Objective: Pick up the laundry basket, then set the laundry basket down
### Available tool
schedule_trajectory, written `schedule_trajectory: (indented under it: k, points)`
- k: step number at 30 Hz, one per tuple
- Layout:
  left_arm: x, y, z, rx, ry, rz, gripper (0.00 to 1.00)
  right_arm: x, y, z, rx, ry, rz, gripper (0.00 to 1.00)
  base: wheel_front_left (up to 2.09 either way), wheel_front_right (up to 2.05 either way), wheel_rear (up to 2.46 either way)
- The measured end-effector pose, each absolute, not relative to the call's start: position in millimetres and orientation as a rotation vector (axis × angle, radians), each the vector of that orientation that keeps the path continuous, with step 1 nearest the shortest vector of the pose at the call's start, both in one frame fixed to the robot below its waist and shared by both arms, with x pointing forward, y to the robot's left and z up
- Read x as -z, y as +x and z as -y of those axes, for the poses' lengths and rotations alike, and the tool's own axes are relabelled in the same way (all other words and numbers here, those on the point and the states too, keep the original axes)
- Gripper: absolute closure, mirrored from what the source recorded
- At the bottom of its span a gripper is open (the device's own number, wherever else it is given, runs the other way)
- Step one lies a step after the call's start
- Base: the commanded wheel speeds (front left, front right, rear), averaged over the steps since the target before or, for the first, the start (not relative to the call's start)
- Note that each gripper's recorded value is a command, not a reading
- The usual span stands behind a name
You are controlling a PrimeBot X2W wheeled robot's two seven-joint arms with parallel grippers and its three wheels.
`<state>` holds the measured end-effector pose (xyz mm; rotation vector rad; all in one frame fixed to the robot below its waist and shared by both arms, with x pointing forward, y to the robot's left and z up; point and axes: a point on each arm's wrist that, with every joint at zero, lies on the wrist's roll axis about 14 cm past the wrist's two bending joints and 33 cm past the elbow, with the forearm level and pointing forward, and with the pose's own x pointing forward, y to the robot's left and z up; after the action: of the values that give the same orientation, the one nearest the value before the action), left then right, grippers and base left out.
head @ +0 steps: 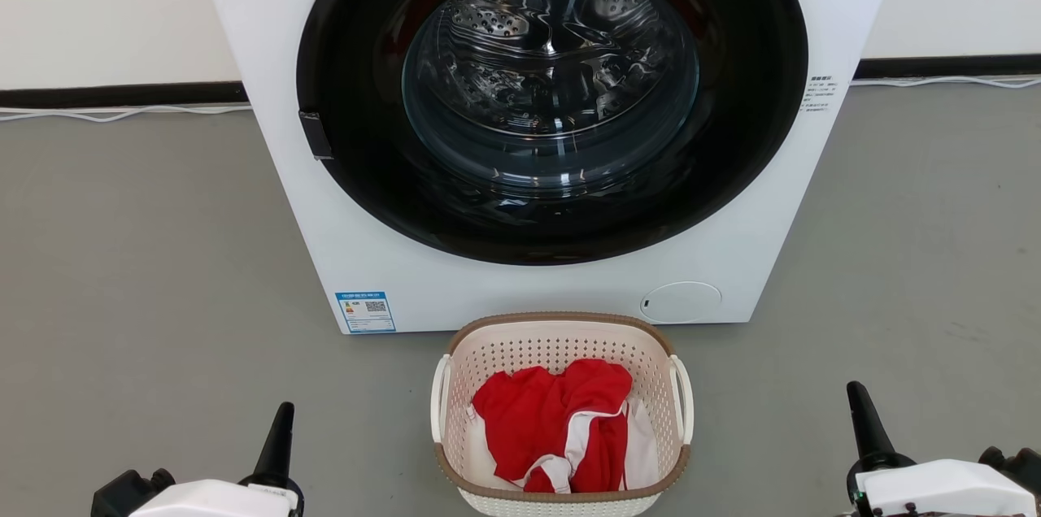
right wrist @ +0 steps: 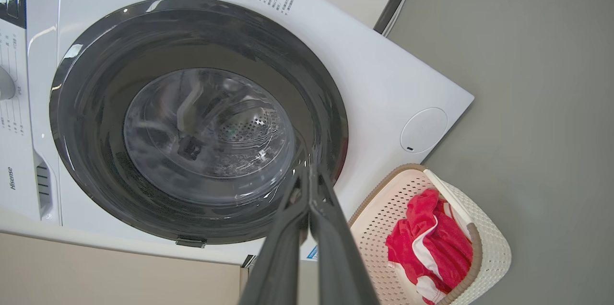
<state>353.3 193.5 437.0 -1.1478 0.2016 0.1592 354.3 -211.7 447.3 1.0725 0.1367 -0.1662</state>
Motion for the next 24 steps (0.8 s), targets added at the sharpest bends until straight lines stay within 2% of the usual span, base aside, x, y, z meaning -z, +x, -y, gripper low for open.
schedule_trajectory:
  k: [24]
  points:
    - [-455, 364, -192, -0.119, -1.391, -0.153, 1.00, -461, 364, 211, 0.146, 1.355, -0.094, 1.00, 0.00, 0.00, 0.00]
